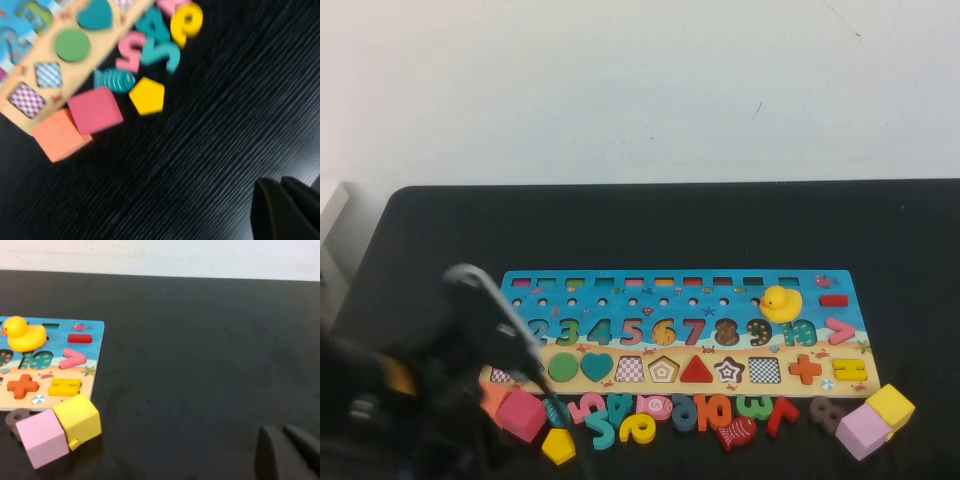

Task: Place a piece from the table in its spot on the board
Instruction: Pick up the "Pentagon"

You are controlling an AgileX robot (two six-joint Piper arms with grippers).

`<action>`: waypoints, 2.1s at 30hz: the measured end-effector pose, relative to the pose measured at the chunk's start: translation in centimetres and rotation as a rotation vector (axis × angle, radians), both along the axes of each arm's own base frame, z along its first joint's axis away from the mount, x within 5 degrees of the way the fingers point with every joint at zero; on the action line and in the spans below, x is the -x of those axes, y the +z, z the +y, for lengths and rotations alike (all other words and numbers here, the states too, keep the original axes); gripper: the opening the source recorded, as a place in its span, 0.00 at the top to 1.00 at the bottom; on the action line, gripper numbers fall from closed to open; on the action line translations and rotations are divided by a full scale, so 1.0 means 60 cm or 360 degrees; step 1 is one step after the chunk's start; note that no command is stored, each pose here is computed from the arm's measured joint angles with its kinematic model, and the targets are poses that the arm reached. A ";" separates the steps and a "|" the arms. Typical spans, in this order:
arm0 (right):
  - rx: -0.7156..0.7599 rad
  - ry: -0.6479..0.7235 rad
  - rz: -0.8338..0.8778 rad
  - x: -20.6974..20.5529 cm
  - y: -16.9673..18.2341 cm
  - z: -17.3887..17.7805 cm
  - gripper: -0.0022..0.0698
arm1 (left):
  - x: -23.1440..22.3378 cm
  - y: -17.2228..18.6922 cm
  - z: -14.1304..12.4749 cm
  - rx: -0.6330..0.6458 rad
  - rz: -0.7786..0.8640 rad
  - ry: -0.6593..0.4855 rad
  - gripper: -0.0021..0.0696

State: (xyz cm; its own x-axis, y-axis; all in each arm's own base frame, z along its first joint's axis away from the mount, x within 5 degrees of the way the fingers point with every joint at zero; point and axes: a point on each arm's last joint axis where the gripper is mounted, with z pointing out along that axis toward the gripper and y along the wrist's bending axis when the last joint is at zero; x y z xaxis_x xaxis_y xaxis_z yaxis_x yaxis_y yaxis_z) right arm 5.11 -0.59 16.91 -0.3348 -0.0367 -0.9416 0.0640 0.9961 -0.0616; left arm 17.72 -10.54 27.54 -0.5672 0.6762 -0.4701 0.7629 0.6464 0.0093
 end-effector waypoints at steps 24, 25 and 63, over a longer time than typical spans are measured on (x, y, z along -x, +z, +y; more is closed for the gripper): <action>0.0000 0.0000 0.0000 0.000 0.000 0.000 0.94 | -0.158 -0.186 -0.123 -0.0305 0.0426 0.0594 0.28; 0.0000 0.0000 0.0000 0.000 0.000 0.000 0.94 | -0.161 -0.191 -0.126 -0.0304 0.0434 0.0612 0.28; 0.0000 0.0000 0.0000 0.000 0.000 0.000 0.94 | -0.168 -0.259 -0.108 -0.0296 0.0450 0.0733 0.34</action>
State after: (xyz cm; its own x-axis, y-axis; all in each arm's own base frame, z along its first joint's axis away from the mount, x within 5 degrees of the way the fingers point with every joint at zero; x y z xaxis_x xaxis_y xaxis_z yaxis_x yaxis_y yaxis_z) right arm 5.11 -0.59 16.91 -0.3348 -0.0367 -0.9416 0.0640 0.9961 -0.0616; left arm 27.83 -17.01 11.98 -0.9094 0.3865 -0.1539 0.3924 0.9198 -0.0089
